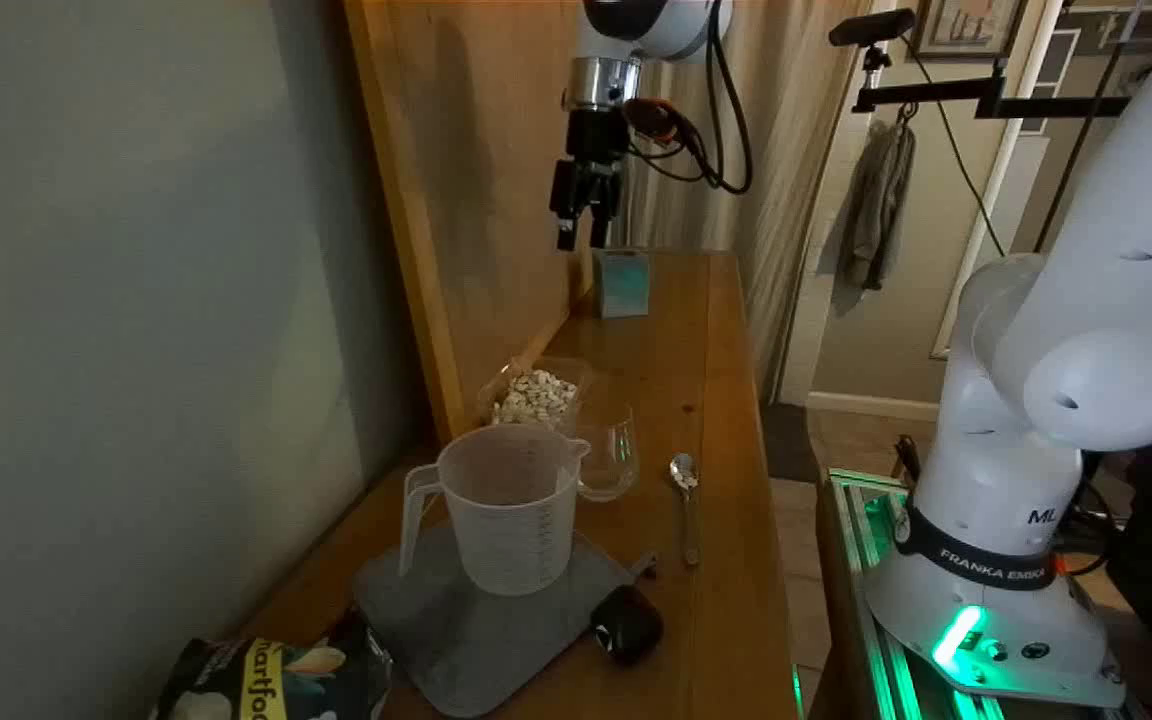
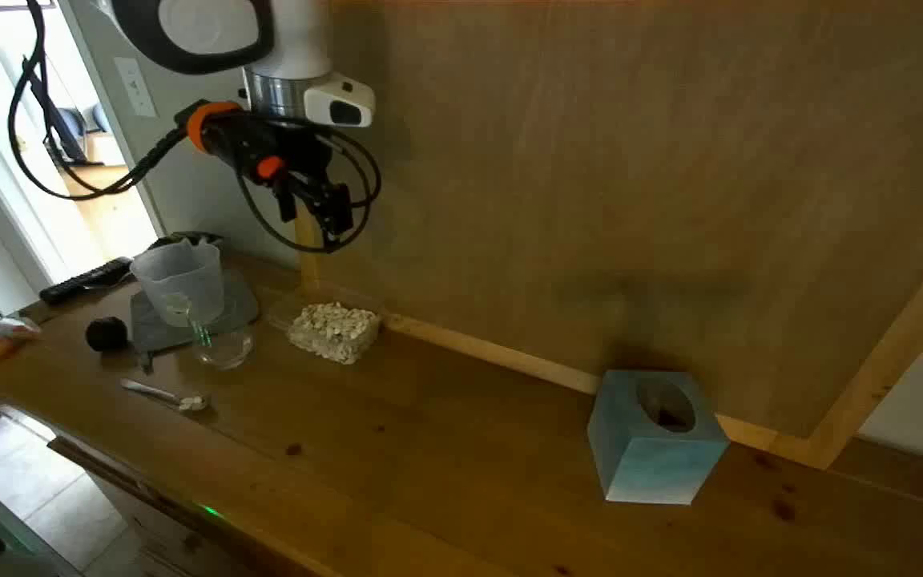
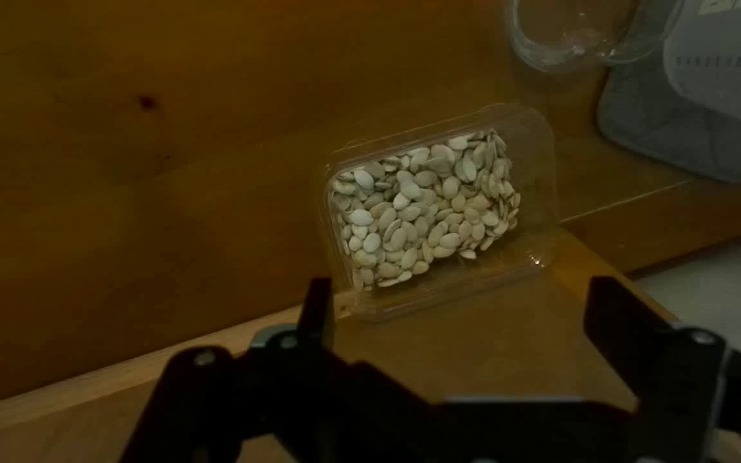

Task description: Pour the contents from the glass cup into the jar

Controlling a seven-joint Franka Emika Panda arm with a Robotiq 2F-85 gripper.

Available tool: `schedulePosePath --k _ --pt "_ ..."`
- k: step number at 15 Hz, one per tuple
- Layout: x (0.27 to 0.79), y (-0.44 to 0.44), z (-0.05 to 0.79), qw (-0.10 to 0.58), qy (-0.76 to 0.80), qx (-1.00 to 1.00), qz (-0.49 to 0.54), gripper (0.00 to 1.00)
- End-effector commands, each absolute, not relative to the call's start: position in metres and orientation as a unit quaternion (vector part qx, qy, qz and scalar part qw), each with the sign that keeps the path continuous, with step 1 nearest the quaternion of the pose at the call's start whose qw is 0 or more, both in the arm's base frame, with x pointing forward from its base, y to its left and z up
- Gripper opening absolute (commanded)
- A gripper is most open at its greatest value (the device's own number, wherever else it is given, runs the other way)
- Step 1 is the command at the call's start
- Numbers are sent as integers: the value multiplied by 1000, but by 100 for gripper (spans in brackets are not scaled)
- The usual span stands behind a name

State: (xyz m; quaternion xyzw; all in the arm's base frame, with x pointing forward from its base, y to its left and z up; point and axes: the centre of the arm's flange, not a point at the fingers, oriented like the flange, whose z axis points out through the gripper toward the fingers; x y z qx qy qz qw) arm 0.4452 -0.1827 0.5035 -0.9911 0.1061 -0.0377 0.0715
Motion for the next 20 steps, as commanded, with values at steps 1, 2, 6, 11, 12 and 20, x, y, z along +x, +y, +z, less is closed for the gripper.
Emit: schedulePosePath --k 1,2,6,11,12,20 --pt "445 -183 503 72 106 -991 -38 100" --pt "445 -183 503 72 106 -991 -38 100" --pt "446 -177 496 70 102 -992 -27 100" --pt "447 -126 457 78 54 -995 24 100" --pt "448 -114 448 79 42 -995 36 100" --pt "442 -62 407 86 83 -985 126 100"
